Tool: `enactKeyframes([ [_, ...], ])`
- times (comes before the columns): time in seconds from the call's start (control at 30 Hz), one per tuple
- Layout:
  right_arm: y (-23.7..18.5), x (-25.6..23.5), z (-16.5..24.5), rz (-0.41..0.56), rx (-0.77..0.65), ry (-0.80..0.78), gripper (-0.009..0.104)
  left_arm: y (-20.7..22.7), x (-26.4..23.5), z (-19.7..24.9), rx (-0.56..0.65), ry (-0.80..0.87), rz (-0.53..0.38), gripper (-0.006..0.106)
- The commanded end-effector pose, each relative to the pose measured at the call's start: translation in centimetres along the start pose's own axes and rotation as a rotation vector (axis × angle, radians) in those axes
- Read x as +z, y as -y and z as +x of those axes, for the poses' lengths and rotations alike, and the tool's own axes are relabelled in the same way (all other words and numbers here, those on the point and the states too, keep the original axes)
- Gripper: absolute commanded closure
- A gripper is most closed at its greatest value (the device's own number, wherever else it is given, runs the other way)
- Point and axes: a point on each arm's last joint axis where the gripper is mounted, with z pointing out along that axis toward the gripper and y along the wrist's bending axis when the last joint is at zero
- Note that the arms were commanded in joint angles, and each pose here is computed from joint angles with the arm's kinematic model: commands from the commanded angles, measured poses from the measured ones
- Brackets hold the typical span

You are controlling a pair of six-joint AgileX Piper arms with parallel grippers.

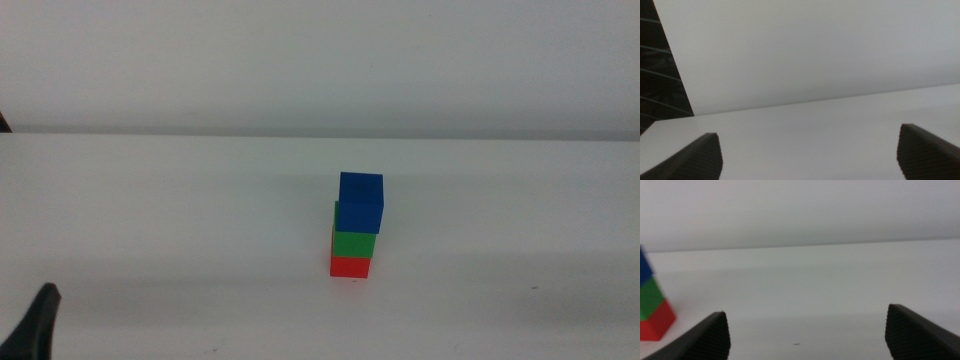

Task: Stack red cubes first, then green, then blue cubes in a specific spot.

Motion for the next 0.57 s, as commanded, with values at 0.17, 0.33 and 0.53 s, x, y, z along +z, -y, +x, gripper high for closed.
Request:
enactKeyframes([
  [0.17,0.3,0.5,3.7,0.043,0.027,0.025,0.013,0.1,0.0,1.6,-0.019,0.032,-0.001,0.007],
  [0.33,0.4,0.7,4.4,0.05,0.009,0.002,0.013,0.1,0.0,1.5,-0.02,0.044,-0.003,0.007],
  [0.53,0.4,0.7,4.4,0.049,0.013,0.003,0.013,0.1,0.0,1.5,-0.006,0.044,-0.004,0.007],
])
